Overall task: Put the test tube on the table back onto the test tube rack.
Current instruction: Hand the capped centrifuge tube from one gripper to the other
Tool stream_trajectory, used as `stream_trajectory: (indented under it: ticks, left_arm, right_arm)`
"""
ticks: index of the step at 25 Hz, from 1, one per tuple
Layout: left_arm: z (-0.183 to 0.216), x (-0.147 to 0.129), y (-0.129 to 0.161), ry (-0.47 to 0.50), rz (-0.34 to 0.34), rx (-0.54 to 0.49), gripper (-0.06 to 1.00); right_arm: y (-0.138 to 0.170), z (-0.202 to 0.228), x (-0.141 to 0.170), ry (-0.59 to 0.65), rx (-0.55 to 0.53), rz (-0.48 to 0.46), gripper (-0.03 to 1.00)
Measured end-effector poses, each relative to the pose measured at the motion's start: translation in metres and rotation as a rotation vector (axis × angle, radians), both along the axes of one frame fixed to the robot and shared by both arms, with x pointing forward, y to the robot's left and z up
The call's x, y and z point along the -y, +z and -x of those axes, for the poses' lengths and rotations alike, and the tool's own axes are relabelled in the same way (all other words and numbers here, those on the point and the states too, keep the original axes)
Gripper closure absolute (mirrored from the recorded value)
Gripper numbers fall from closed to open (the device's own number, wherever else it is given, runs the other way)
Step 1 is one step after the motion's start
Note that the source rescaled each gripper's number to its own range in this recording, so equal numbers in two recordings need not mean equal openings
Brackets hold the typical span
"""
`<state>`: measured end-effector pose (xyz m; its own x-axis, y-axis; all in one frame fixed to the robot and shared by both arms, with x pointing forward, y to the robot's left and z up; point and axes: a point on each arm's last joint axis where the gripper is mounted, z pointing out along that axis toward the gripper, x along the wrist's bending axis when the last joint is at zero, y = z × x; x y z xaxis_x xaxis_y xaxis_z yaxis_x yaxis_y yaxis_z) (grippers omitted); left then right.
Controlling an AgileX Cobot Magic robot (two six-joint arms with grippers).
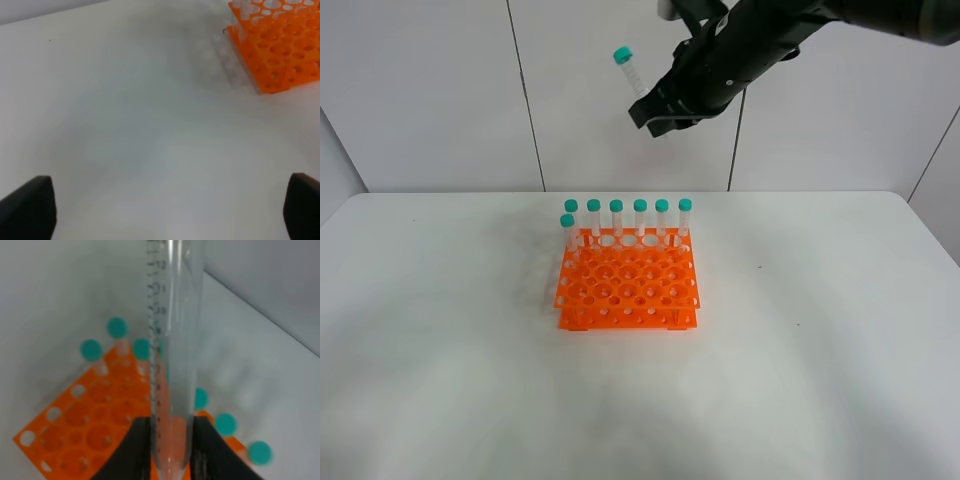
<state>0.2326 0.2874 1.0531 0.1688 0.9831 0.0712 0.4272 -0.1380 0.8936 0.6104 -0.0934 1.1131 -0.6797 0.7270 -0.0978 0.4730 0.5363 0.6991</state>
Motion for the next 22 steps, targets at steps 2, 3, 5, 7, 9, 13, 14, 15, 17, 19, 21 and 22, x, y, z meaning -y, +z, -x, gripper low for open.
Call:
stream_trajectory:
  ticks: [2,3,5,7,9,13,14,15,17,19,21,22]
  left_arm:
    - [0.0,0.0,0.0,0.0,0.0,0.0,-0.06]
    - [0.0,0.0,0.0,0.0,0.0,0.0,-0.06]
    - [0.0,0.0,0.0,0.0,0.0,0.0,-0.06]
    - [0.0,0.0,0.0,0.0,0.0,0.0,-0.06]
    - [0.0,0.0,0.0,0.0,0.0,0.0,-0.06]
    - [0.0,0.0,0.0,0.0,0.0,0.0,-0.06]
    - [0.0,0.0,0.0,0.0,0.0,0.0,-0.06]
    - [0.0,0.0,0.0,0.0,0.0,0.0,-0.06]
    - [0.0,0.0,0.0,0.0,0.0,0.0,-0.06]
    - [0.0,0.0,0.0,0.0,0.0,0.0,-0.06]
    - [0.0,0.0,0.0,0.0,0.0,0.0,-0.06]
    - [0.0,0.0,0.0,0.0,0.0,0.0,-0.06]
  right_arm:
    - [-0.011,0.006,-0.014,0.046,0.016,-0.005,0.95]
    - [-0.016,0.008,-0.018,0.056,0.025,-0.009,0.95]
    - [-0.029,0.012,-0.022,0.06,0.03,-0.028,0.95]
    - [-0.037,0.017,-0.021,0.052,0.045,-0.059,0.95]
    - [-0.044,0.024,-0.017,0.051,0.069,-0.089,0.95]
    - [-0.054,0.045,-0.004,0.045,0.136,-0.135,0.95]
    - [-0.058,0.051,0.0,0.04,0.149,-0.141,0.95]
    - [-0.063,0.056,0.003,0.036,0.154,-0.141,0.95]
    - [-0.071,0.066,0.008,0.044,0.156,-0.136,0.95]
    - [-0.076,0.074,0.007,0.078,0.178,-0.115,0.95]
    - [-0.079,0.084,0.0,0.102,0.204,-0.11,0.95]
    - [-0.078,0.088,-0.005,0.124,0.226,-0.1,0.95]
